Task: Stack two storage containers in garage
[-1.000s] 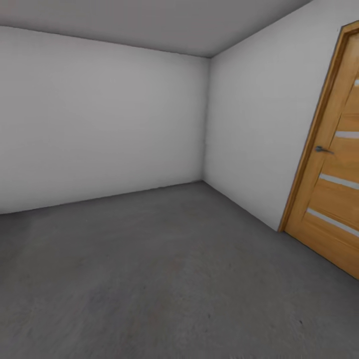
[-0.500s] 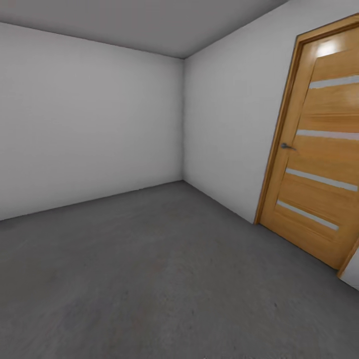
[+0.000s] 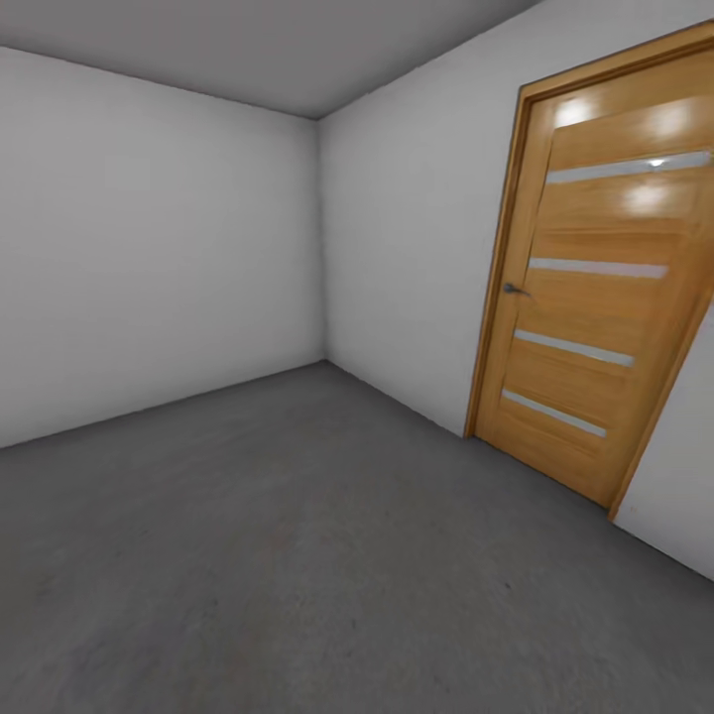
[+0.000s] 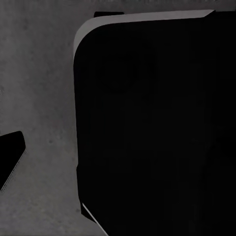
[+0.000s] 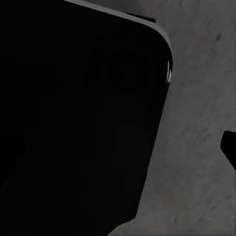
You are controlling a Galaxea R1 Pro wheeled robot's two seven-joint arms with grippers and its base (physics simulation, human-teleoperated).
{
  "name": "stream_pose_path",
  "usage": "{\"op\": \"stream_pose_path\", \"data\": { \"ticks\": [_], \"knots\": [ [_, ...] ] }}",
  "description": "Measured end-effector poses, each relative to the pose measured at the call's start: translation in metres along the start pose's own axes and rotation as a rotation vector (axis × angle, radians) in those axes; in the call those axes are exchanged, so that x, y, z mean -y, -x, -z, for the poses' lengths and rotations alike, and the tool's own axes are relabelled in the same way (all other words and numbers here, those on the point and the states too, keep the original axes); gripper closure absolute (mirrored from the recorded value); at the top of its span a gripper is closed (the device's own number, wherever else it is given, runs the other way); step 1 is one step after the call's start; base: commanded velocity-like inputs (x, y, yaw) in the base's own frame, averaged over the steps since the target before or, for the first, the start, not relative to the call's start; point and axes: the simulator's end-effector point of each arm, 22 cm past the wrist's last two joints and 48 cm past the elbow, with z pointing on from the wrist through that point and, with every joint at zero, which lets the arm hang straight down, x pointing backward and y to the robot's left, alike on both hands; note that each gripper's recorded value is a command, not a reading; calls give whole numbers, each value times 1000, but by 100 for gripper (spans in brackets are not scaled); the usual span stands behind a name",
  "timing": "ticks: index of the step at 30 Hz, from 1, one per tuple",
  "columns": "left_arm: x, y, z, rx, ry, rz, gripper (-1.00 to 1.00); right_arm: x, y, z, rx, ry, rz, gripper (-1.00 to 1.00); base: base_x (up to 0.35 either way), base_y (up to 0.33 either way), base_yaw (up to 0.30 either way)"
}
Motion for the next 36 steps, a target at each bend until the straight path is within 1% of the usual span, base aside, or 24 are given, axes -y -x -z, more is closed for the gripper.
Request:
{"op": "stream_pose_path", "data": {
  "ticks": [36],
  "knots": [
    [0,12,0,31,0,3,-100,2,12,0,31,-6,0,-100,0,0,-245]
  ]
}}
